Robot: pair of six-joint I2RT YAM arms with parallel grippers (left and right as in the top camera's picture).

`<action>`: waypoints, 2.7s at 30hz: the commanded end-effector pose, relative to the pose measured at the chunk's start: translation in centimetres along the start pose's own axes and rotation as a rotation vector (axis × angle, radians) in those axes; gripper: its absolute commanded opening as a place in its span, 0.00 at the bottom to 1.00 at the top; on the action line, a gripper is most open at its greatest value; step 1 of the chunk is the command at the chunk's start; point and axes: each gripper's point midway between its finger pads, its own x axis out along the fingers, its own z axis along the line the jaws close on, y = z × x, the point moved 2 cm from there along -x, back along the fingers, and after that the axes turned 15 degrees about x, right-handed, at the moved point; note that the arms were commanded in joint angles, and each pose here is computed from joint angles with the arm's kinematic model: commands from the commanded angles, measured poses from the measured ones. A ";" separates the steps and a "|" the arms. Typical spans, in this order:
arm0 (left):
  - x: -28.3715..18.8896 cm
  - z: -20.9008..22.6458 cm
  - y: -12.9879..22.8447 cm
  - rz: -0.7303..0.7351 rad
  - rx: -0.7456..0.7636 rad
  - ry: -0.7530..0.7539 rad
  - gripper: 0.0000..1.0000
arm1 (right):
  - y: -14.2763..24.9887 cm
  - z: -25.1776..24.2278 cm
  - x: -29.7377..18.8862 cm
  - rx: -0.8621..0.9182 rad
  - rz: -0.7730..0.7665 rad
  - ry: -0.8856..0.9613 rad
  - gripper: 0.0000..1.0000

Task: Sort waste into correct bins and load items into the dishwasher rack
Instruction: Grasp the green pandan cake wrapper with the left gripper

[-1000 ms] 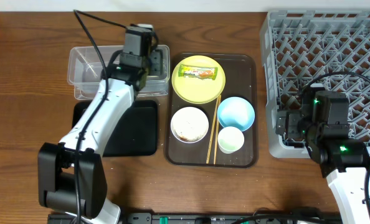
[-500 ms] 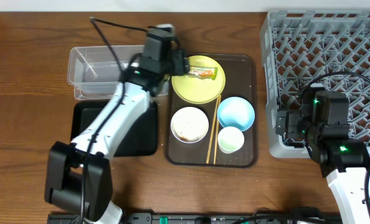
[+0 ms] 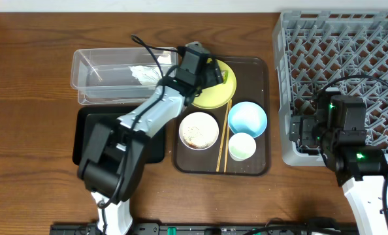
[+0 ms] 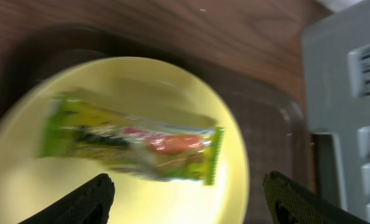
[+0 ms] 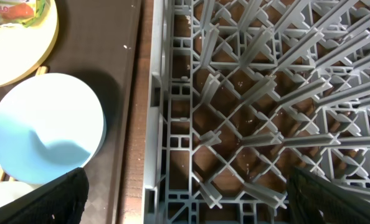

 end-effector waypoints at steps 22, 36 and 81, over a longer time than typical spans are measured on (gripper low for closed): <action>4.2 1.0 2.6 -0.009 -0.366 -0.073 0.79 | -0.5 0.8 -0.4 0.004 -0.010 -0.030 0.99; 5.4 1.9 3.7 -0.002 -0.405 -0.103 0.71 | -0.5 0.9 -0.4 0.003 -0.008 -0.036 0.99; -3.7 0.2 -0.7 0.012 0.272 -0.104 0.06 | -0.3 0.9 -0.4 0.004 0.000 -0.034 0.99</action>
